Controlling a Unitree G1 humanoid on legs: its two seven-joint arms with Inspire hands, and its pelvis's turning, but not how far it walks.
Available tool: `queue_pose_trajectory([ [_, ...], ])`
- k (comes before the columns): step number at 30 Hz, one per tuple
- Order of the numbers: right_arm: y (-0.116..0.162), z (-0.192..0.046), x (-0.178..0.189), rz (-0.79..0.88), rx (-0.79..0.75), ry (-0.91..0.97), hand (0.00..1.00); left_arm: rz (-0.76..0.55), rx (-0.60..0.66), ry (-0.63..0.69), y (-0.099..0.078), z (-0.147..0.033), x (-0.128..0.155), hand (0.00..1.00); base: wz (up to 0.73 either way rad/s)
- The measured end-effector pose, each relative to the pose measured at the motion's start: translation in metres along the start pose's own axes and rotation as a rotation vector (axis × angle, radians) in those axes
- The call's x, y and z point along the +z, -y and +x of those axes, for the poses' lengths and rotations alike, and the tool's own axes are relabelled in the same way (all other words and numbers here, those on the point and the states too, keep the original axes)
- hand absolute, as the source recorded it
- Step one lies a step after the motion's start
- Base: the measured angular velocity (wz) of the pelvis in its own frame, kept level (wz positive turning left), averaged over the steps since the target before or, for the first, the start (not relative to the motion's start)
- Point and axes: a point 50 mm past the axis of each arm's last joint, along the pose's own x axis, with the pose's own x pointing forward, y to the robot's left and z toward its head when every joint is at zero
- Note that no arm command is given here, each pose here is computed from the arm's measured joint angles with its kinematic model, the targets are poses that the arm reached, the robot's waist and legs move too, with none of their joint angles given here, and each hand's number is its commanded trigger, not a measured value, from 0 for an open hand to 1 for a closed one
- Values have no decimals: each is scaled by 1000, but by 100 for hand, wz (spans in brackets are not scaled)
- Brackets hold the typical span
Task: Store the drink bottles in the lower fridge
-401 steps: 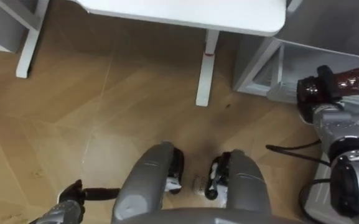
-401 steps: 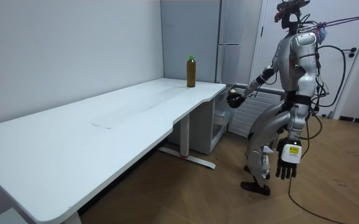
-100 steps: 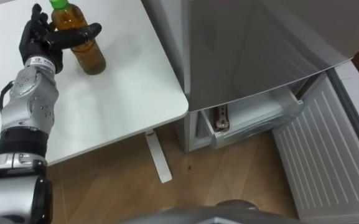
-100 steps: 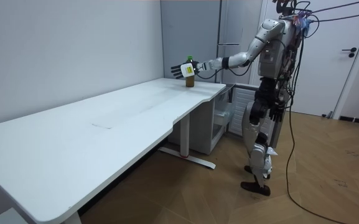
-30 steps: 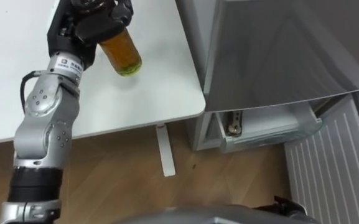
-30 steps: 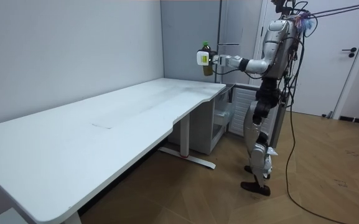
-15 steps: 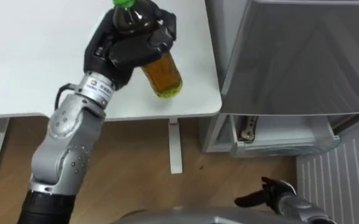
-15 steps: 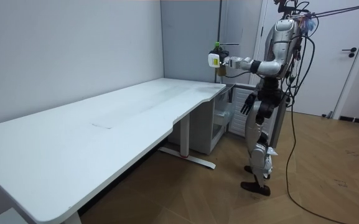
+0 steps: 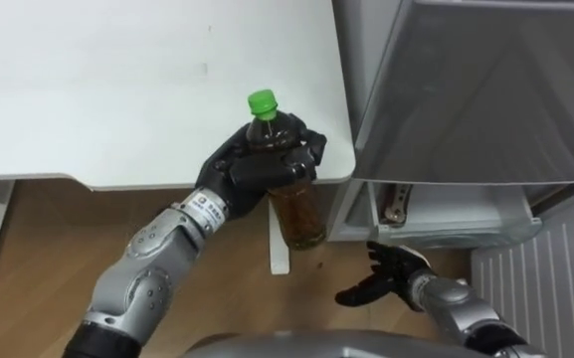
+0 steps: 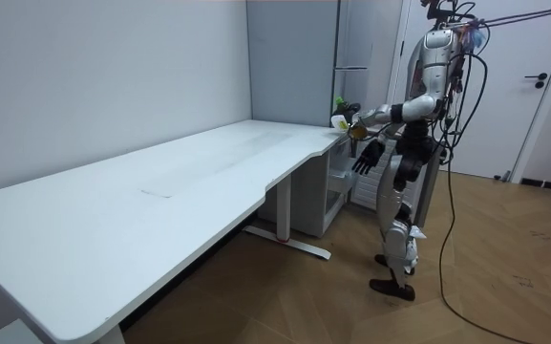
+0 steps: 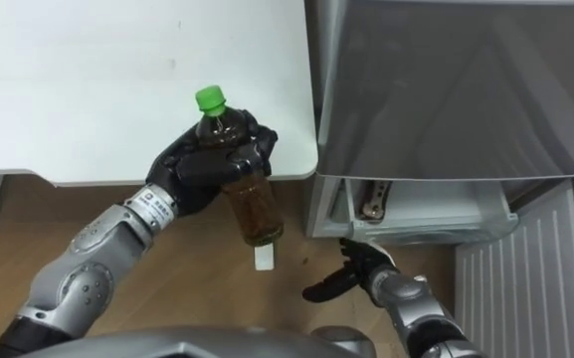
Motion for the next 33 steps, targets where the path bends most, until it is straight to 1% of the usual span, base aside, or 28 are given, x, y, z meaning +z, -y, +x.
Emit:
queue_pose_trajectory([
  [4,-7,-1,21,-52,60,78,0,-3,1,-17,-1,-1,-4,100,0],
  [8,-16,-6,44,-84,120,186,0,29,-23,-48,0,-2,-7,100,0],
  [10,-20,-8,45,-92,149,204,0,73,-25,-62,0,-2,-8,100,0],
  [14,-29,-15,45,-103,243,233,0,156,-3,-84,-5,-5,-8,100,0],
  [19,-32,-21,50,-132,321,268,0,167,0,-77,-7,-6,-6,100,0],
  [23,-37,-25,54,-188,402,283,0,220,0,-85,-6,-6,-6,100,0],
  [26,-41,-29,59,-225,458,300,0,229,3,-89,-6,-6,-7,100,6],
  [29,-41,-33,66,-235,487,334,0,257,7,-93,-6,-5,-6,100,1],
  [31,-43,-33,67,-222,516,342,0,328,17,-113,-7,-6,-7,100,0],
  [33,-44,-34,67,-222,532,343,0,364,21,-123,-8,-6,-7,100,0],
])
